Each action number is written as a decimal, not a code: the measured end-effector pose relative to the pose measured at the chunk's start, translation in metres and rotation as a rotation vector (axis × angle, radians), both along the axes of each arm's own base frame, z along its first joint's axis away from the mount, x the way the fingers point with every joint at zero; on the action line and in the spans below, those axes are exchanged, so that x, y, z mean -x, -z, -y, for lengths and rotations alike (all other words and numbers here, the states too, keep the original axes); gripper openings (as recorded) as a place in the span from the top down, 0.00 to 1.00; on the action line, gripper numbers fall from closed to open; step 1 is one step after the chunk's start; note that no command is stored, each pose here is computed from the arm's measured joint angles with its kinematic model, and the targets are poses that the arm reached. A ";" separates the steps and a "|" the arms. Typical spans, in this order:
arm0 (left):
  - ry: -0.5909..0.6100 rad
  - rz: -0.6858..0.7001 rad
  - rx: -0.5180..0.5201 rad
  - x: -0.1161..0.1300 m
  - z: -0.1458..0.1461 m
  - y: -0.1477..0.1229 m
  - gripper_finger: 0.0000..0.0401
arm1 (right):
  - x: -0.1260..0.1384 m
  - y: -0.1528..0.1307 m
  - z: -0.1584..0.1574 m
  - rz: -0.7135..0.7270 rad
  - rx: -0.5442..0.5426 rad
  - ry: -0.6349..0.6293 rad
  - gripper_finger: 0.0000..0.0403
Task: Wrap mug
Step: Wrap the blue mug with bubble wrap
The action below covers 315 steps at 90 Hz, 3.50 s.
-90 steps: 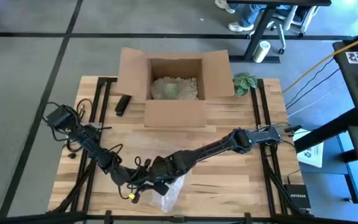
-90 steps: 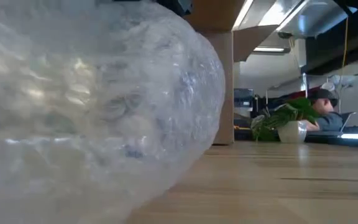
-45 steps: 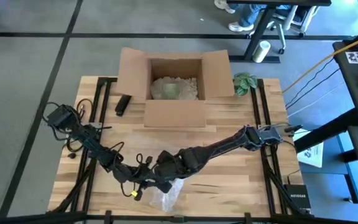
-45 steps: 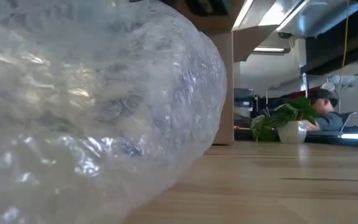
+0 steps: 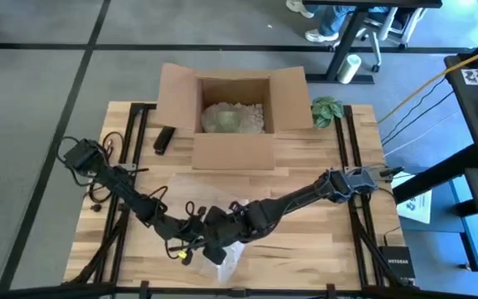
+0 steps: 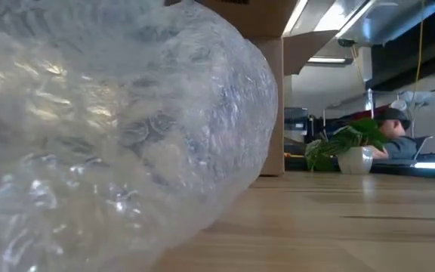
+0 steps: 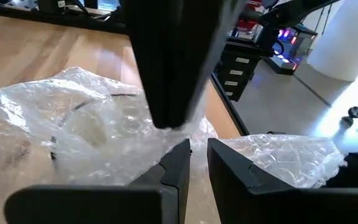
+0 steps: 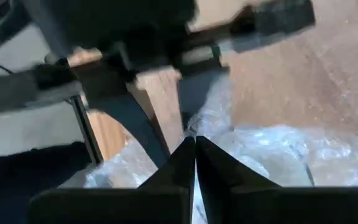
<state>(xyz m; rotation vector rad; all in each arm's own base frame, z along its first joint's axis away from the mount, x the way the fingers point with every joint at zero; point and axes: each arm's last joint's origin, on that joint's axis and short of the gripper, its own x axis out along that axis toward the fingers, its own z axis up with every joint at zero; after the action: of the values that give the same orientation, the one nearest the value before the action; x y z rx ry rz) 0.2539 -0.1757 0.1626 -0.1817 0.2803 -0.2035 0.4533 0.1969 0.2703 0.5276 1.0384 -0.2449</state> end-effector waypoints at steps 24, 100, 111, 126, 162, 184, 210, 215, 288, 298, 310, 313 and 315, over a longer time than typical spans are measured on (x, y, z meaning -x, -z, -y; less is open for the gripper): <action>-0.005 0.063 -0.008 -0.001 0.000 -0.006 0.90 | 0.006 0.032 0.002 -0.137 -0.011 0.062 1.00; -0.134 -0.064 -0.125 0.039 0.007 -0.021 0.90 | 0.005 0.011 0.005 -0.144 -0.115 0.075 1.00; -0.106 -0.049 -0.106 0.035 0.006 -0.023 0.90 | 0.012 -0.001 0.008 -0.168 -0.100 0.105 1.00; -0.082 -0.021 -0.094 0.030 0.003 -0.027 0.90 | 0.016 -0.005 0.005 -0.131 -0.037 0.116 1.00; -0.074 -0.037 -0.074 0.021 -0.004 -0.023 0.90 | 0.003 -0.023 -0.008 0.168 0.113 0.031 1.00; -0.085 -0.034 -0.086 0.019 -0.007 -0.023 0.90 | 0.004 -0.016 -0.013 0.092 -0.052 -0.057 1.00; -0.114 0.002 -0.070 0.013 -0.014 -0.027 0.90 | 0.006 0.024 -0.007 -0.081 -0.005 0.003 1.00; -0.097 0.032 -0.065 0.013 -0.011 -0.031 0.90 | 0.006 0.030 -0.004 -0.110 -0.002 0.029 1.00; -0.193 -0.228 -0.122 0.051 0.008 0.000 0.90 | -0.004 0.079 0.009 -0.192 -0.207 -0.011 1.00; -0.289 -0.330 -0.154 0.066 0.003 0.011 0.90 | -0.004 0.079 0.009 -0.193 -0.199 -0.011 1.00; -0.415 -0.398 -0.194 0.086 -0.003 0.020 0.90 | -0.004 0.079 0.009 -0.186 -0.188 -0.014 1.00; -0.431 -0.402 -0.201 0.091 -0.004 0.021 0.90 | -0.004 0.078 0.009 -0.183 -0.186 -0.020 1.00; -0.438 -0.405 -0.205 0.094 -0.003 0.022 0.90 | -0.004 0.078 0.009 -0.182 -0.185 -0.021 1.00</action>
<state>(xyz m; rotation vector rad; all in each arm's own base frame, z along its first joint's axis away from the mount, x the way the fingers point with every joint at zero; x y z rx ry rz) 0.1596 -0.1722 0.1404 -0.0760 0.6515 0.3009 0.4576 0.1882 0.1920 0.6697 1.2506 -0.1810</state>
